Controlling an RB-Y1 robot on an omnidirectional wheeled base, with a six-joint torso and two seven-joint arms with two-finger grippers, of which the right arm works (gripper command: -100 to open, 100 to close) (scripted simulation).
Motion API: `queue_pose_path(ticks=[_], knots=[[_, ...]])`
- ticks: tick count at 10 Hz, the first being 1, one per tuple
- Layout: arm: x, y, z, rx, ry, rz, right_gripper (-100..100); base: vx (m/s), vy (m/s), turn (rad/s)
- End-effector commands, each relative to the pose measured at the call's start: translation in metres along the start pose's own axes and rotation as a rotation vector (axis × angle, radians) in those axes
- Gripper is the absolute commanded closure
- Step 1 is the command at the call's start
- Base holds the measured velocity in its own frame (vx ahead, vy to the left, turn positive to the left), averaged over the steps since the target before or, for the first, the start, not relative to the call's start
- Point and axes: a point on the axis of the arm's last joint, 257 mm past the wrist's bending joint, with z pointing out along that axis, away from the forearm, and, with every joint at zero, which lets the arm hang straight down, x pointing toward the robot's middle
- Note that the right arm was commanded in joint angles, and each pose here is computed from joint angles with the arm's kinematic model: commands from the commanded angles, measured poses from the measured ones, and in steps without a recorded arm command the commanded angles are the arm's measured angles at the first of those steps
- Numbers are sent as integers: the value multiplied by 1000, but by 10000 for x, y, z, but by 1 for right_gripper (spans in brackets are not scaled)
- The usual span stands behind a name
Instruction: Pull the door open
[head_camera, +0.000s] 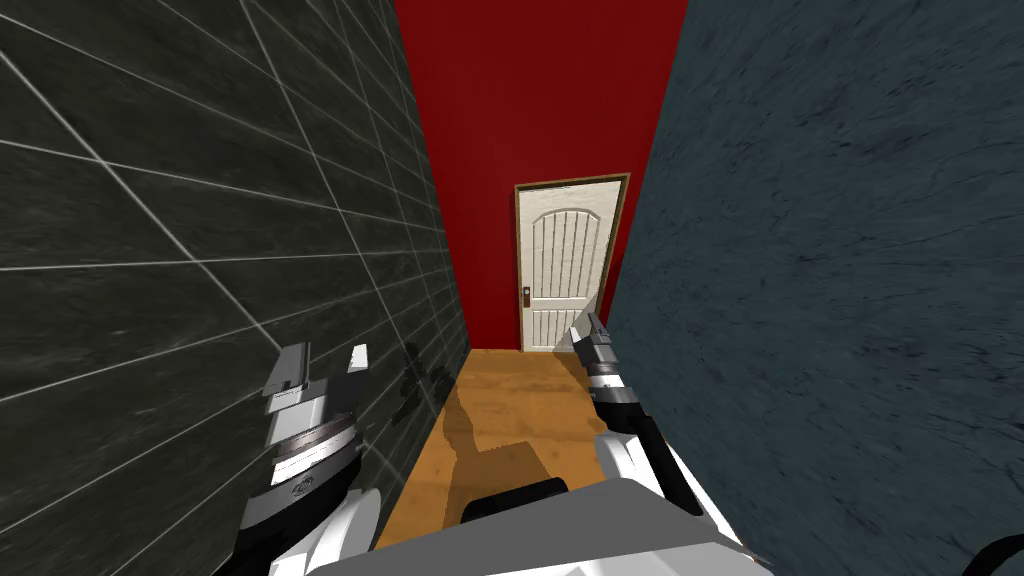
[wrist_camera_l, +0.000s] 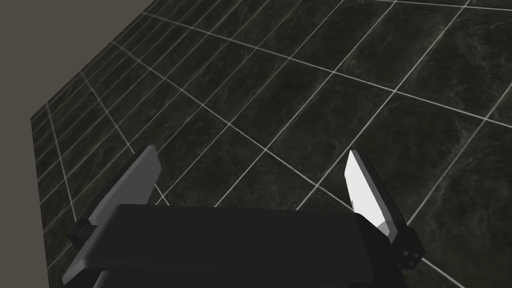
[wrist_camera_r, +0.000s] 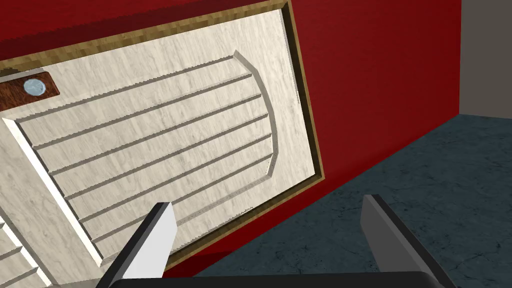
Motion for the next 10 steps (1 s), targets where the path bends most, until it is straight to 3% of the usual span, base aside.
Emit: queue_pose_path(ticks=[1, 10], knots=[[-36, -88, 9, 13, -2, 30, -100, 171, 3, 25], [-379, -710, 81, 94, -62, 266, -100, 166, -18, 60]])
